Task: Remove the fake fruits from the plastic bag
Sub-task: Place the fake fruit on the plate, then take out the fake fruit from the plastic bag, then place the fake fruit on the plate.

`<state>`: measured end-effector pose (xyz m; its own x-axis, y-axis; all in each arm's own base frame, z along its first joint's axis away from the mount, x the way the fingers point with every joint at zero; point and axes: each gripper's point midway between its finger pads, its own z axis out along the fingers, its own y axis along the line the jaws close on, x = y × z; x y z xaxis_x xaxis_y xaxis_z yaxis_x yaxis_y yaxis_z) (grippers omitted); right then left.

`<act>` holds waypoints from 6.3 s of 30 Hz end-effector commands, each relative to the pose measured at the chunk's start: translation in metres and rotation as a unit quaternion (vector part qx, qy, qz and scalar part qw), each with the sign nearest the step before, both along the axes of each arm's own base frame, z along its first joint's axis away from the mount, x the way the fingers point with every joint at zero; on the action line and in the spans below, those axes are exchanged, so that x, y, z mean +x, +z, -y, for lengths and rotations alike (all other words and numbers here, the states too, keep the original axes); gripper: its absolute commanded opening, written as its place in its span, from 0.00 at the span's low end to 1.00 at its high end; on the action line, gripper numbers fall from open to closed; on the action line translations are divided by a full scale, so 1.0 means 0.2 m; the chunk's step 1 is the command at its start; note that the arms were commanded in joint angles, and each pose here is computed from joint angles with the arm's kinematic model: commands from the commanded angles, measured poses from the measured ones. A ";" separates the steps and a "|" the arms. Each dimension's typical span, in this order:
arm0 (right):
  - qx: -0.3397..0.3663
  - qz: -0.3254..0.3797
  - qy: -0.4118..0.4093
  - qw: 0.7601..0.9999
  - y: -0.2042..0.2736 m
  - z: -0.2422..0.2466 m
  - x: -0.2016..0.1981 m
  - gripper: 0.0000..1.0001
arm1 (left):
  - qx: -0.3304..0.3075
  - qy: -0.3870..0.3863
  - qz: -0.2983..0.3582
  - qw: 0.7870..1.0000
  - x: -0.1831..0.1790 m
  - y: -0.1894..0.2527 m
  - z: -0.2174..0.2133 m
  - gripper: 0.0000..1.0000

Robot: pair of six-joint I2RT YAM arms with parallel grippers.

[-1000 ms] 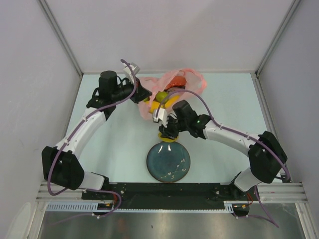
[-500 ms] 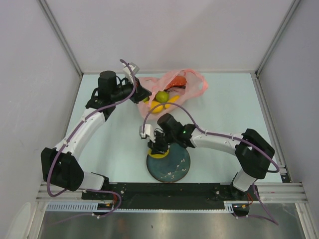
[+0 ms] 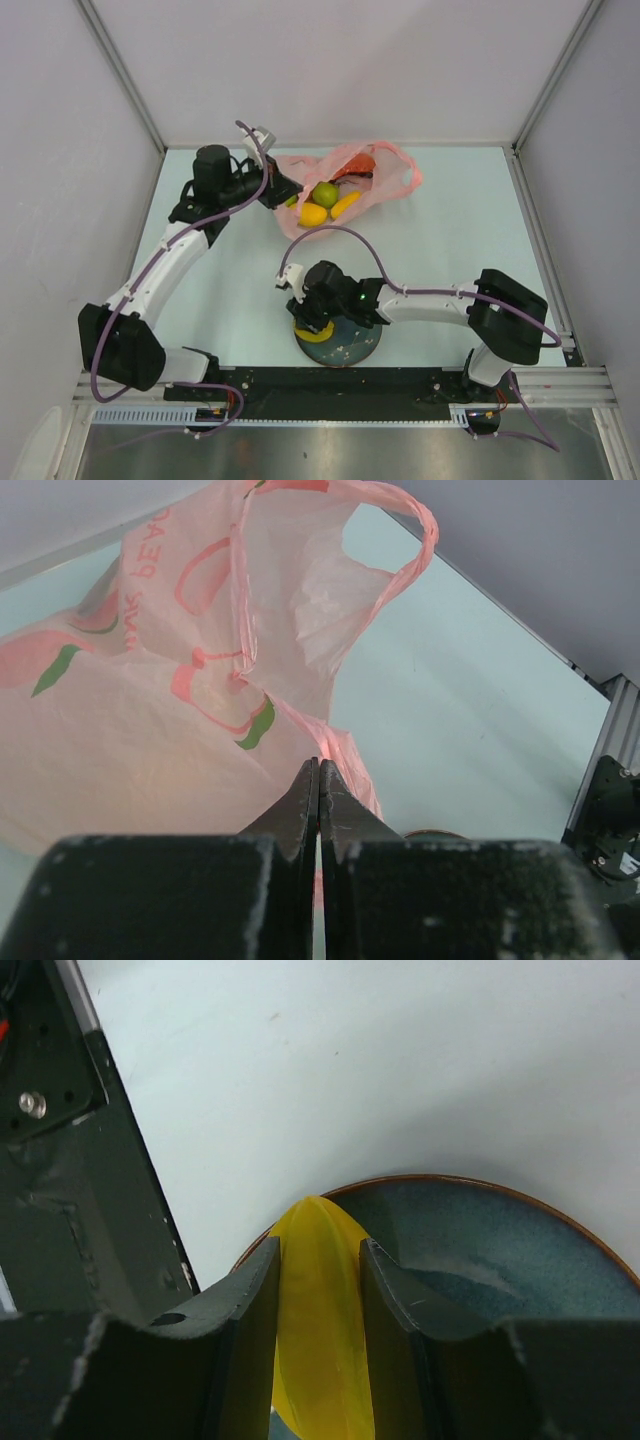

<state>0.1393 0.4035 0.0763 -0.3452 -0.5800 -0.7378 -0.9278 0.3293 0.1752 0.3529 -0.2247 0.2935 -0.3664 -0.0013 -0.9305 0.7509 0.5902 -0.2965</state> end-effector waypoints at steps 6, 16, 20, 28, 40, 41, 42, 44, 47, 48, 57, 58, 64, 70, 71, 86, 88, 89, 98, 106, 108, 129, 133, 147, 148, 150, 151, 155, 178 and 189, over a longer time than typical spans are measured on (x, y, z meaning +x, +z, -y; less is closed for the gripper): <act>0.034 -0.057 -0.085 0.994 0.04 -0.04 0.00 0.27 | -0.036 0.000 0.007 0.999 -0.05 0.09 0.01 0.00; 0.040 -0.098 -0.092 0.990 0.01 -0.04 -0.05 0.59 | -0.046 -0.004 -0.004 0.999 -0.04 0.10 0.02 0.00; 0.050 -0.095 -0.089 0.990 0.07 -0.01 0.01 0.71 | -0.045 -0.013 -0.015 0.999 -0.06 0.09 0.03 0.00; 0.113 -0.006 -0.091 0.989 0.70 0.20 0.44 0.71 | -0.030 -0.016 -0.024 0.999 -0.07 0.01 0.02 0.00; 0.088 0.192 -0.182 0.960 0.74 0.37 1.23 0.46 | -0.010 -0.007 0.008 1.000 -0.12 0.16 -0.02 0.00; 0.077 0.199 -0.190 0.958 0.68 0.37 1.28 0.45 | -0.008 -0.001 0.011 1.000 -0.11 0.17 -0.03 0.00; 0.057 0.200 -0.188 0.960 0.58 0.36 1.32 0.45 | -0.005 0.002 0.015 1.000 -0.10 0.16 -0.04 0.00; 0.052 0.222 -0.188 0.955 0.50 0.31 1.40 0.45 | 0.002 0.006 0.017 1.000 -0.08 0.14 -0.06 0.00; 0.018 0.254 -0.175 0.951 0.33 0.18 1.47 0.45 | 0.004 0.040 0.017 0.999 -0.03 0.10 -0.17 0.00; 0.001 0.243 -0.171 0.955 0.23 0.16 1.48 0.45 | 0.011 0.053 0.018 0.998 -0.01 0.09 -0.22 0.00; 0.034 0.272 -0.187 0.943 0.37 0.16 1.58 0.51 | 0.042 0.059 0.013 0.997 0.03 -0.03 -0.29 0.00; 0.024 0.269 -0.181 0.946 0.31 0.15 1.60 0.54 | 0.042 0.058 0.011 0.997 0.03 -0.04 -0.29 0.00; 0.002 0.268 -0.169 0.948 0.24 0.13 1.78 0.77 | 0.047 0.051 0.008 0.998 0.06 -0.05 -0.28 0.00; 0.002 0.230 -0.114 0.966 0.16 0.02 1.78 0.84 | 0.049 0.049 0.012 0.997 0.10 -0.03 -0.27 0.00; 0.001 0.225 -0.109 0.968 0.15 0.01 1.78 0.85 | 0.050 0.052 0.014 0.997 0.11 -0.02 -0.27 0.00; -0.008 0.147 -0.067 0.987 -0.09 0.03 1.71 0.90 | 0.066 0.054 0.017 0.996 0.11 -0.05 -0.29 0.00; -0.010 0.141 -0.067 0.988 -0.11 0.04 1.70 0.90 | 0.065 0.054 0.018 0.996 0.11 -0.04 -0.29 0.00; -0.010 0.139 -0.067 0.988 -0.12 0.04 1.70 0.90 | 0.065 0.054 0.019 0.996 0.12 -0.04 -0.29 0.00; -0.019 0.161 -0.079 0.984 -0.09 0.05 1.74 0.83 | 0.063 0.055 0.016 0.996 0.11 -0.06 -0.29 0.00; -0.019 0.195 -0.110 0.974 0.05 0.08 1.77 0.62 | 0.055 0.053 0.010 0.997 0.10 -0.09 -0.28 0.00; -0.016 0.197 -0.111 0.974 0.09 0.07 1.75 0.57 | 0.054 0.052 0.013 0.997 0.10 -0.09 -0.28 0.00; 0.046 0.170 -0.147 0.973 0.73 0.44 1.17 0.45 | 0.019 0.056 -0.002 0.998 0.09 -0.09 -0.25 0.00; 0.050 0.146 -0.110 0.982 0.73 0.51 0.96 0.42 | 0.019 0.056 -0.002 0.998 0.09 -0.09 -0.25 0.00; 0.020 0.012 -0.098 0.995 0.35 0.73 0.50 0.43 | 0.018 0.039 -0.006 0.999 0.05 -0.09 -0.20 0.00; 0.020 0.009 -0.094 0.995 0.34 0.73 0.50 0.43 | 0.018 0.038 -0.005 0.999 0.04 -0.09 -0.19 0.00; 0.015 0.000 -0.094 0.995 0.30 0.72 0.50 0.43 | 0.019 0.037 -0.006 0.999 0.04 -0.09 -0.19 0.00; 0.014 -0.004 -0.096 0.995 0.28 0.72 0.50 0.43 | 0.019 0.035 -0.006 0.999 0.04 -0.09 -0.19 0.00; 0.001 -0.017 -0.082 0.996 0.22 0.68 0.46 0.43 | 0.018 0.035 0.000 0.999 0.03 -0.07 -0.19 0.00; -0.016 0.024 0.115 0.993 0.05 0.34 0.26 0.43 | 0.035 0.030 0.024 0.999 -0.12 -0.07 -0.23 0.00; 0.008 -0.032 0.199 0.979 0.01 0.22 0.12 0.47 | 0.035 0.031 0.024 0.999 -0.17 -0.09 -0.25 0.00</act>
<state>0.1727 0.3376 0.0626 -0.2003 -0.7023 -0.6831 -0.9722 0.0563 0.2272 0.3250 -0.1745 0.2624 -0.3768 0.0385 -0.9255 0.6979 0.6688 -0.2563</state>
